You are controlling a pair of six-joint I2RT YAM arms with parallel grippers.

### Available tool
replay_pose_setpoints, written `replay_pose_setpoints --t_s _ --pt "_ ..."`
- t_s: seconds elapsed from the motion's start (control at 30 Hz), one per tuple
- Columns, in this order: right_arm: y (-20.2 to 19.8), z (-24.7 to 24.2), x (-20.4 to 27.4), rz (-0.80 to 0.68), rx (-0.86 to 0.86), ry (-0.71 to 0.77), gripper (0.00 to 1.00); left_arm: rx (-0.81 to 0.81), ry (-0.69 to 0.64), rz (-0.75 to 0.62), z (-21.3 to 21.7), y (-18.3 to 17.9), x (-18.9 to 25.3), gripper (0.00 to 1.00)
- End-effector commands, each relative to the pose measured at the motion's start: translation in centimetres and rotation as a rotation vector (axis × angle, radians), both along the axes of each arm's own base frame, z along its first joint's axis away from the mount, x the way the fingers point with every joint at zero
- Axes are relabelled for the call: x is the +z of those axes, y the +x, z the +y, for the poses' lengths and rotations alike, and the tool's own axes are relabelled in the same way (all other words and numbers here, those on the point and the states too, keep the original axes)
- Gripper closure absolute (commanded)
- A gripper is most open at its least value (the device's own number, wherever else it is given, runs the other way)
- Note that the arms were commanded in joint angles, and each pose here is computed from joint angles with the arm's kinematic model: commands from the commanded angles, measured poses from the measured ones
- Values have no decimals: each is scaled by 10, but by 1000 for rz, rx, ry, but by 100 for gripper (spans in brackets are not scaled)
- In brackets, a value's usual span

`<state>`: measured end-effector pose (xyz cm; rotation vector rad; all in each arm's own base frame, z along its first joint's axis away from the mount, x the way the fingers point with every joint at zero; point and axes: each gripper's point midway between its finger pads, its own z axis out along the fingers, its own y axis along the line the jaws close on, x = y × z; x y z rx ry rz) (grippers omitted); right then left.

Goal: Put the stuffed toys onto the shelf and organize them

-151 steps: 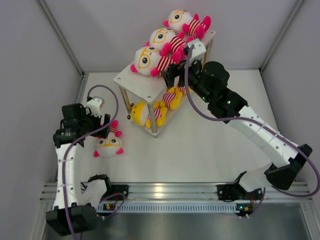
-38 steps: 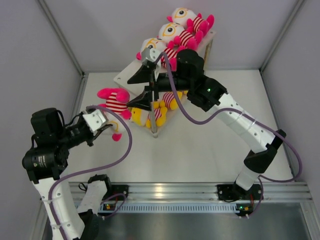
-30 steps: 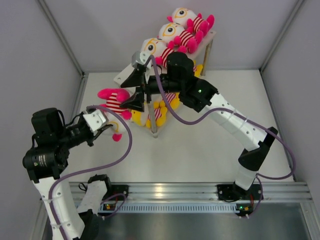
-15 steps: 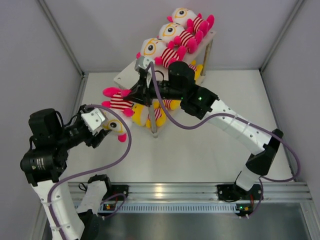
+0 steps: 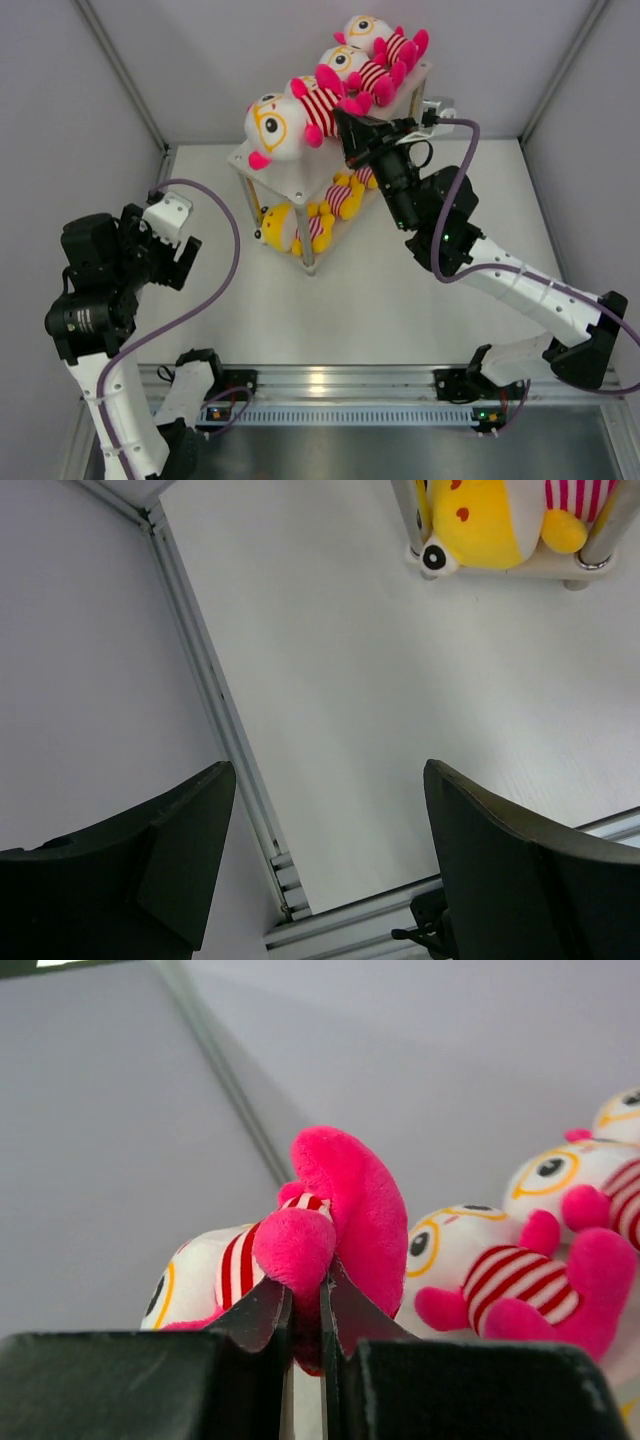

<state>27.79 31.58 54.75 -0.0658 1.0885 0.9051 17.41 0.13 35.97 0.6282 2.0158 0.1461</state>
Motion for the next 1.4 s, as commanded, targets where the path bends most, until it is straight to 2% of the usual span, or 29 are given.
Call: replay_pose_setpoints --t_s 0.0,0.1,0.2,0.5,0.63,0.7,0.73,0.8,0.83,0.93,1.03,1.2,1.37 --pt "31 -31 -16 175 -206 325 100 59 -6 -27 9 12 3 18" --pt "40 -32 -38 252 -321 374 100 49 -11 -19 7 13 1 18" --pt "38 -22 -55 272 -399 333 100 40 -17 1 6 14 -5 18" --pt "20 -1 -83 300 -388 239 100 6 -36 32 0 17 -15 18" --pt "20 3 -94 318 -393 216 83 -47 -76 27 -11 22 -14 18" --pt "17 10 -98 321 -366 191 77 -72 -113 14 -17 29 -10 18" --pt "16 13 -98 323 -352 195 71 -71 -137 12 -20 31 -8 18" --pt "11 17 -97 318 -321 185 63 -89 -169 8 -24 42 -3 19" --pt "9 19 -101 324 -306 174 54 -97 -182 13 -26 45 -2 19" --pt "4 18 -99 330 -266 167 41 -197 -228 25 -41 55 3 18" --pt "-3 17 -96 320 -217 145 31 -228 -263 36 -46 66 9 18" --pt "-17 32 -85 277 -90 78 31 -279 -285 25 -52 81 22 18" --pt "-11 44 -88 320 -77 83 33 -344 -318 15 -61 92 33 18"
